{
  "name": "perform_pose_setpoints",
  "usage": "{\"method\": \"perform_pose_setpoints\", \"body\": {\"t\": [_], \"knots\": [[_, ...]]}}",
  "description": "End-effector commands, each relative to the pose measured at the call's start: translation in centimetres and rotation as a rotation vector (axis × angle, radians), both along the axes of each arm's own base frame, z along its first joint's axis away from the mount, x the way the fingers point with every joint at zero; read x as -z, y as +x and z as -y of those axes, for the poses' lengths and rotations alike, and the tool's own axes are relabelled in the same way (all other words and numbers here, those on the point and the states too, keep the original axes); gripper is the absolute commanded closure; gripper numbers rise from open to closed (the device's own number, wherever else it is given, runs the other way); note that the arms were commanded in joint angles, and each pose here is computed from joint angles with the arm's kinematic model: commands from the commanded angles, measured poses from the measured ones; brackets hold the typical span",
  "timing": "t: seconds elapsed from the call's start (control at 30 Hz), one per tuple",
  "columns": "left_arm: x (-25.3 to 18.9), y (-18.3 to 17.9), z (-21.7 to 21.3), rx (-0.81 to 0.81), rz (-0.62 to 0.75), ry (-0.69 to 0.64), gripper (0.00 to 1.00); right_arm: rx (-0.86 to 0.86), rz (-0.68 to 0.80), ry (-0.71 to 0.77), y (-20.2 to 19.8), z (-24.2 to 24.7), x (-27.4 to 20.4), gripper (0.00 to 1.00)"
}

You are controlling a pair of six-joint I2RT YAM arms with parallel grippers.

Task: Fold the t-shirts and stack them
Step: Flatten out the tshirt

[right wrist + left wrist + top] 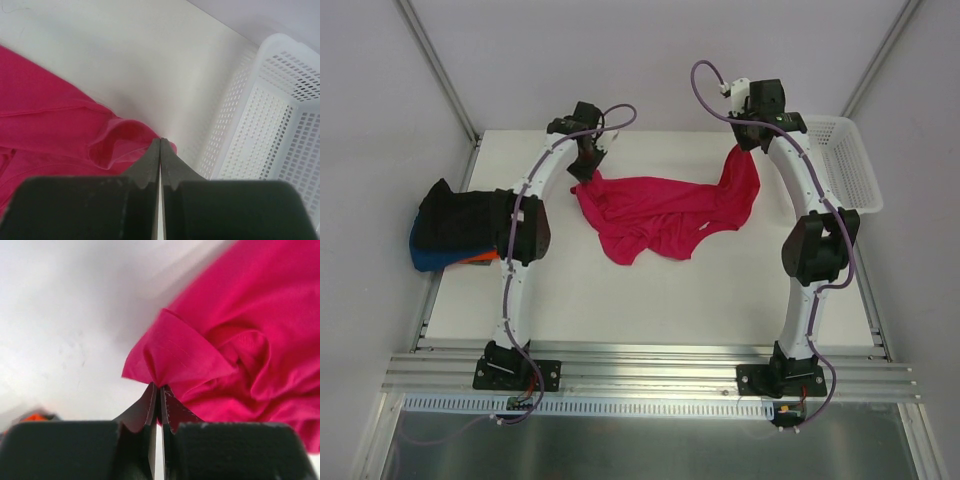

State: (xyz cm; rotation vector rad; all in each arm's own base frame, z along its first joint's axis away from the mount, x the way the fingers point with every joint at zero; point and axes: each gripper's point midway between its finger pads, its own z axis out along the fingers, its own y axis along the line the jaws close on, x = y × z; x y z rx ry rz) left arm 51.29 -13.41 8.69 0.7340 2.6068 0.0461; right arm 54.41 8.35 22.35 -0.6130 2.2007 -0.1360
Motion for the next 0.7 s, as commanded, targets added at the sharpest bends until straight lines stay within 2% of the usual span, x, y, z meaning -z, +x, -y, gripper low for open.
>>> {"method": "perform_pose_setpoints", "body": {"t": [0.0,0.1,0.23,0.33,0.37,0.43,0.53,0.57,0.63,0.67], "knots": [[-9.7,-1.9,-4.6,-0.093,0.155,0.01,1.0,0.004,0.032,-0.005,0.1,0.0,-1.1,1.0],[-10.9,-4.2,-8.0,-0.139,0.149,0.035,1.0,0.025,0.048,-0.014,0.6,0.5,-1.4,1.0],[-10.0,-7.1,-11.6,-0.18,0.094,0.101,1.0,0.069,0.058,-0.004,1.2,1.8,-1.5,1.0],[-8.4,-8.8,-12.7,-0.174,0.032,0.126,0.82,0.097,0.061,0.006,1.4,2.8,-1.6,1.0],[-8.0,-9.0,-12.9,-0.165,0.019,0.132,0.7,0.104,0.057,0.007,1.5,3.1,-1.4,1.0],[-7.0,-9.5,-13.1,-0.158,-0.012,0.139,0.63,0.123,0.068,0.016,1.8,3.7,-1.8,1.0],[-6.2,-9.9,-13.4,-0.157,-0.038,0.14,0.6,0.144,0.086,0.005,2.1,4.4,-2.2,1.0],[-6.0,-9.8,-13.5,-0.158,-0.041,0.147,0.52,0.151,0.095,0.005,2.2,4.7,-2.5,1.0],[-6.2,-9.4,-13.2,-0.157,-0.033,0.131,0.5,0.157,0.096,0.001,2.3,5.0,-2.5,1.0],[-6.4,-9.2,-12.8,-0.152,-0.029,0.116,0.39,0.16,0.095,-0.002,2.3,5.2,-2.5,1.0]]}}
